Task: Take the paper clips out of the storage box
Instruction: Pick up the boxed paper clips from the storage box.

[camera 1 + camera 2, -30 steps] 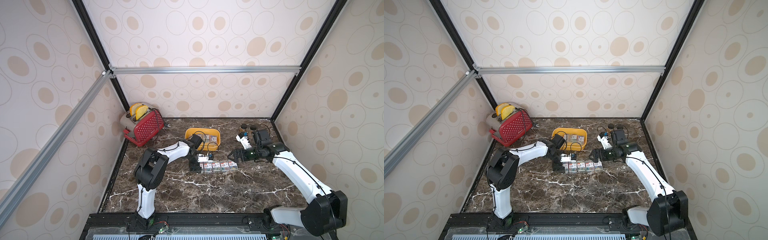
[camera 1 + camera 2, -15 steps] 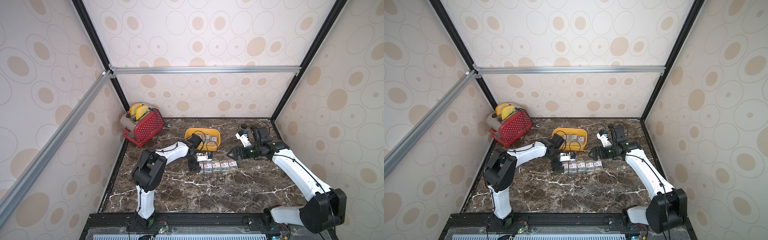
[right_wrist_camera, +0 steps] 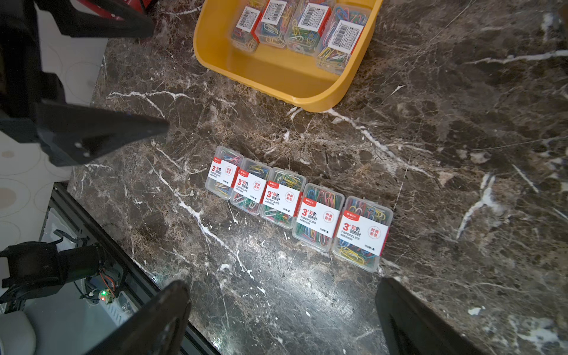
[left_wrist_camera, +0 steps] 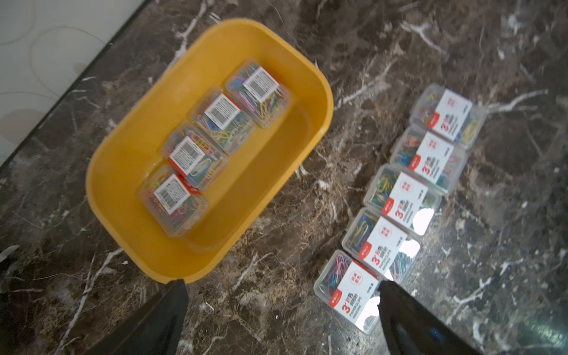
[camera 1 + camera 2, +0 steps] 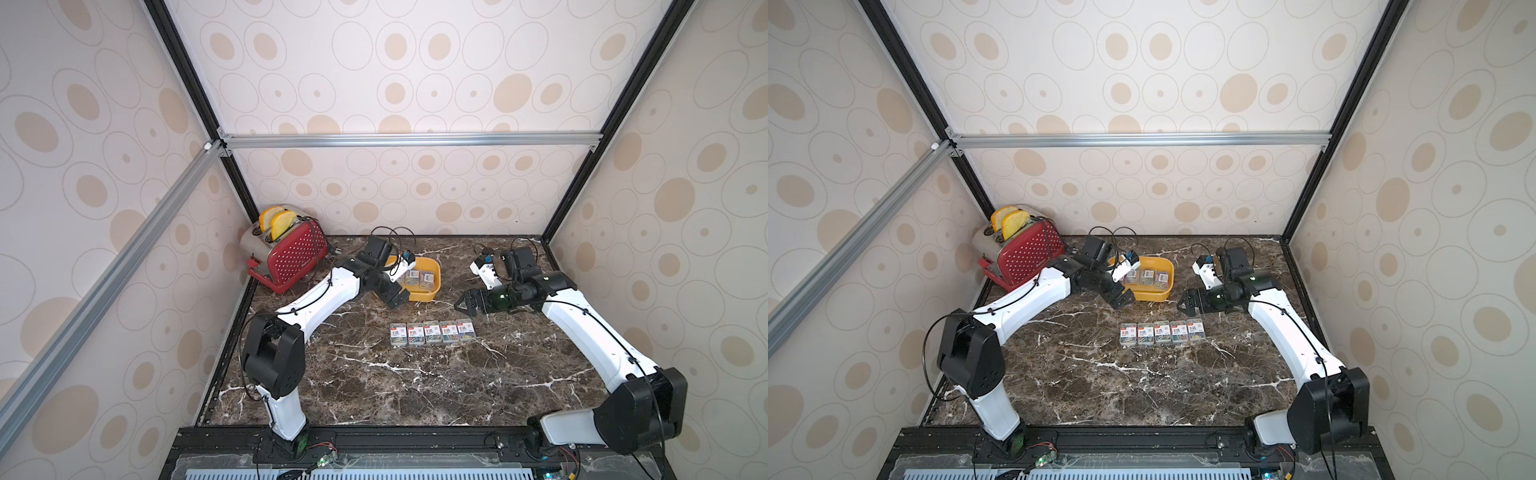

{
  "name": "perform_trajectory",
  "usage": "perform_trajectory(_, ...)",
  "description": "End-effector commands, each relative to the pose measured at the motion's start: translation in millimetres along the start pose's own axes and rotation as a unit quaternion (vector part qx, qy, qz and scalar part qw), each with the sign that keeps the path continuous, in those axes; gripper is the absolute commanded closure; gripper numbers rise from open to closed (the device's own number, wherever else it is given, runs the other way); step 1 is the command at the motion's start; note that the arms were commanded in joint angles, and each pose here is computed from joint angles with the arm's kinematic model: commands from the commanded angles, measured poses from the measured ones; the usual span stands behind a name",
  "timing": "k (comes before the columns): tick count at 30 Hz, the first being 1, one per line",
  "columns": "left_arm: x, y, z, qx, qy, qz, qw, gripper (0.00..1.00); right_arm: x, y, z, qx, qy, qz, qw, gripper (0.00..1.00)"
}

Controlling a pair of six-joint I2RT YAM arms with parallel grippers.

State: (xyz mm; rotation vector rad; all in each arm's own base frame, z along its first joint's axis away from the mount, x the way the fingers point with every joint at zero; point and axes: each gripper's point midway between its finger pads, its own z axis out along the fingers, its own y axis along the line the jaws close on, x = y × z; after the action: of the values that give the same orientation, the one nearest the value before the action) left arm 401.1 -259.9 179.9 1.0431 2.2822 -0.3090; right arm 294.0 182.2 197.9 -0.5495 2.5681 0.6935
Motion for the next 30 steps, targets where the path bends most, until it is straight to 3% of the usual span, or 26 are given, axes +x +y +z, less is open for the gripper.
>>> perform_trajectory(1, -15.6, 23.2, 0.3, -0.020, 0.001, -0.115, 0.993, 0.01, -4.1, -2.5, -1.6, 0.014, 0.007, -0.006, 1.000, 0.00)
perform_trajectory(7, -29.6, 57.2, 22.1, -0.078, 0.030, -0.171, 0.982, 0.01, -13.4, -5.3, -2.5, 0.024, 0.008, -0.009, 1.000, 0.00)
perform_trajectory(17, -19.5, 99.2, 67.7, -0.175, 0.053, -0.232, 0.955, 0.01, -15.2, -9.8, 1.6, 0.030, 0.015, -0.007, 0.999, 0.00)
perform_trajectory(30, 8.3, 112.4, 114.2, -0.208, 0.084, -0.247, 0.943, 0.16, -11.2, -12.2, 7.1, 0.030, 0.026, -0.003, 0.999, 0.00)
